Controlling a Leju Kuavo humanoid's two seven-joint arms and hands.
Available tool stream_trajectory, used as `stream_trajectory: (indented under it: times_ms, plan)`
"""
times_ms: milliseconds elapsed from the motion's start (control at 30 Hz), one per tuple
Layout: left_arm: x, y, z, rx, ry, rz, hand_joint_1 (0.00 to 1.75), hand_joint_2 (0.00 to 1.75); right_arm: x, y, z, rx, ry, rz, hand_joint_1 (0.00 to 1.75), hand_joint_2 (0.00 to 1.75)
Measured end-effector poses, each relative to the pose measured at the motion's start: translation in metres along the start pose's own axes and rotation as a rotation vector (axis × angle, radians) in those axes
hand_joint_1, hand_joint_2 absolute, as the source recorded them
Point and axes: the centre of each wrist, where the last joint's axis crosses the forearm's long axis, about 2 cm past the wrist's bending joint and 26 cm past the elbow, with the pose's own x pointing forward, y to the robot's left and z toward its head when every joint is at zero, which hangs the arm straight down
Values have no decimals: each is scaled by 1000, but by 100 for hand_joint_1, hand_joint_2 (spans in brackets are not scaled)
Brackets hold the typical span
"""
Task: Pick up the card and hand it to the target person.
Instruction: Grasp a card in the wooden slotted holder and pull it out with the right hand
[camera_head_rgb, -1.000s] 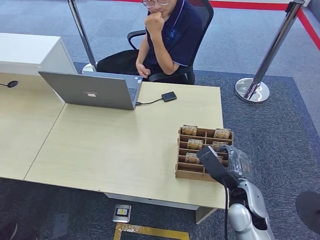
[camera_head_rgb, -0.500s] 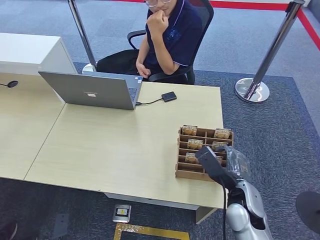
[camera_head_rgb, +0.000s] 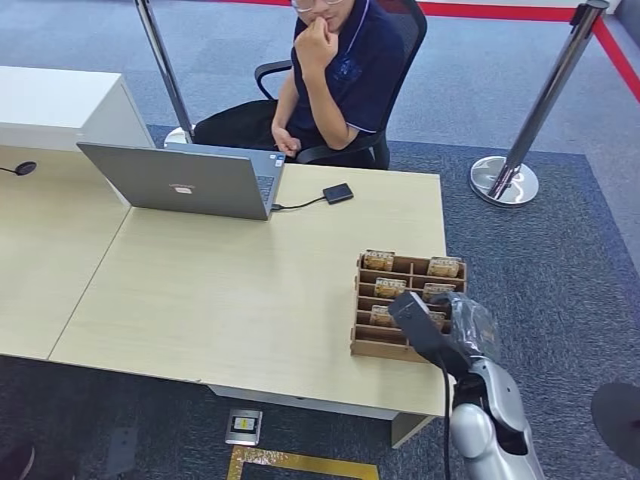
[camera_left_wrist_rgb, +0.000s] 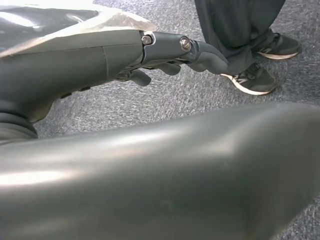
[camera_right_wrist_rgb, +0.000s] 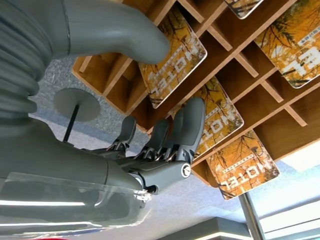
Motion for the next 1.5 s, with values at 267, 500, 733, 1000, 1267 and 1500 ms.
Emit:
stream_trajectory:
  times_ms: [267, 500, 733, 1000, 1267, 1500]
  plan:
    - [0, 0, 0, 0, 0, -1, 0, 0, 1, 0, -4, 0, 4, 11, 113, 175]
    - [0, 0, 0, 0, 1, 2, 0, 0, 2, 2, -4, 1, 5, 7, 118, 175]
    - [0, 0, 0, 4, 0, 9, 0, 0, 3, 3, -4, 0, 5, 9, 106, 175]
    - [0, 0, 0, 8, 2, 13, 0, 0, 3, 4, -4, 4, 6, 10, 98, 175]
    - [0, 0, 0, 10, 3, 14, 0, 0, 2, 6, -4, 13, -2, 13, 97, 175]
    - [0, 0, 0, 10, 4, 14, 0, 0, 1, 8, -4, 20, -4, 14, 95, 175]
